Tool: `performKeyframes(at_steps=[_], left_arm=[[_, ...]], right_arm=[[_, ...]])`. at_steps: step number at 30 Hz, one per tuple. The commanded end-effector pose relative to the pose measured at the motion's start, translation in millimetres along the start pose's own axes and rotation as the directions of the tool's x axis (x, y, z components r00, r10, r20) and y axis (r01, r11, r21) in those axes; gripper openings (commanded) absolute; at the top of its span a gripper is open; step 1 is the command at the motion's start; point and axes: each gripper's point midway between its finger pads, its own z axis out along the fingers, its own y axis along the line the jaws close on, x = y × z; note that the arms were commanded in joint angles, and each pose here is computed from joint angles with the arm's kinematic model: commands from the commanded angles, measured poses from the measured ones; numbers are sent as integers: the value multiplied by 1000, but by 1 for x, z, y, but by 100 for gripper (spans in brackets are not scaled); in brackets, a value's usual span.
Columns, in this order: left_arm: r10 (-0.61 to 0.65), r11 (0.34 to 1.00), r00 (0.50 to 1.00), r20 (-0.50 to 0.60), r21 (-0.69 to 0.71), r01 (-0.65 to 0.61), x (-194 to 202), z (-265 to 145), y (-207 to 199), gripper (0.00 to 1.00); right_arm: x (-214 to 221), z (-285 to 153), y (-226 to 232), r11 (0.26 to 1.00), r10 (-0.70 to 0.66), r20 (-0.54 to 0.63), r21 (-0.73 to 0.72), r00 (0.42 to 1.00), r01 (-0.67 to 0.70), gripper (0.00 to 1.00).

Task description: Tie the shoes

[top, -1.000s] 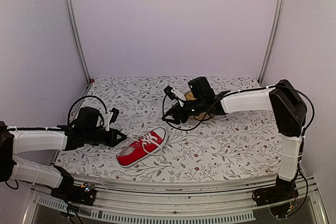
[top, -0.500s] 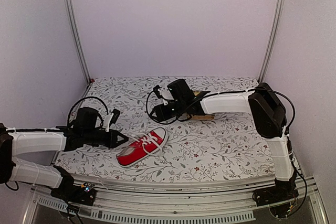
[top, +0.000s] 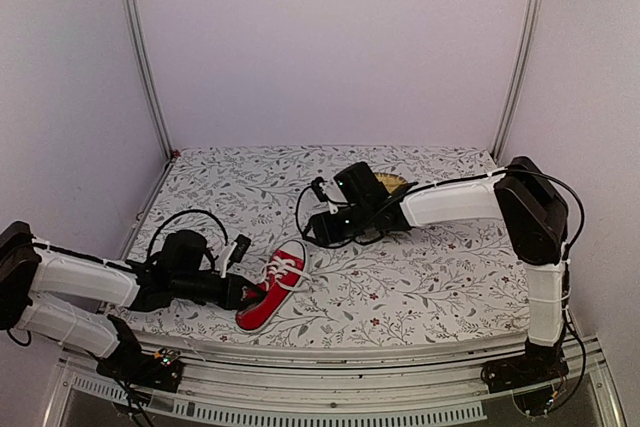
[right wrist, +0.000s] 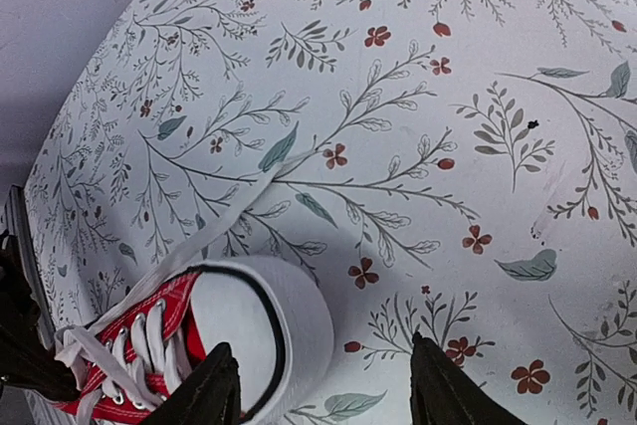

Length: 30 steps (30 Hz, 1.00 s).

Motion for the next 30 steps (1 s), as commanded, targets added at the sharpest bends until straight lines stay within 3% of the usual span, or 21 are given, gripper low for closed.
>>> performKeyframes(at_steps=[1, 8, 15, 20, 26, 30], left_arm=[[-31, 998, 998, 50, 47, 29, -2, 1, -24, 0], [-78, 996, 979, 187, 50, 70, -25, -23, -38, 0], [-95, 993, 983, 156, -49, 104, -23, -38, -29, 0], [-78, 991, 981, 176, -90, 95, -42, -60, -32, 0], [-82, 993, 977, 195, -66, 96, -67, -81, -36, 0], [-36, 999, 983, 180, -13, 39, -81, -86, -54, 0]], right_arm=[[-7, -31, 29, 999, -17, 47, -40, 999, 19, 58], [14, -56, 73, 985, 9, 54, -173, 998, 1, 58], [27, -57, 100, 982, 5, 57, -190, 998, 6, 57], [19, -64, 101, 986, 13, 89, -169, 996, 3, 57], [10, -72, 102, 988, -62, 128, -133, 990, 79, 57], [9, -93, 133, 939, -151, 199, -276, 968, 204, 56]])
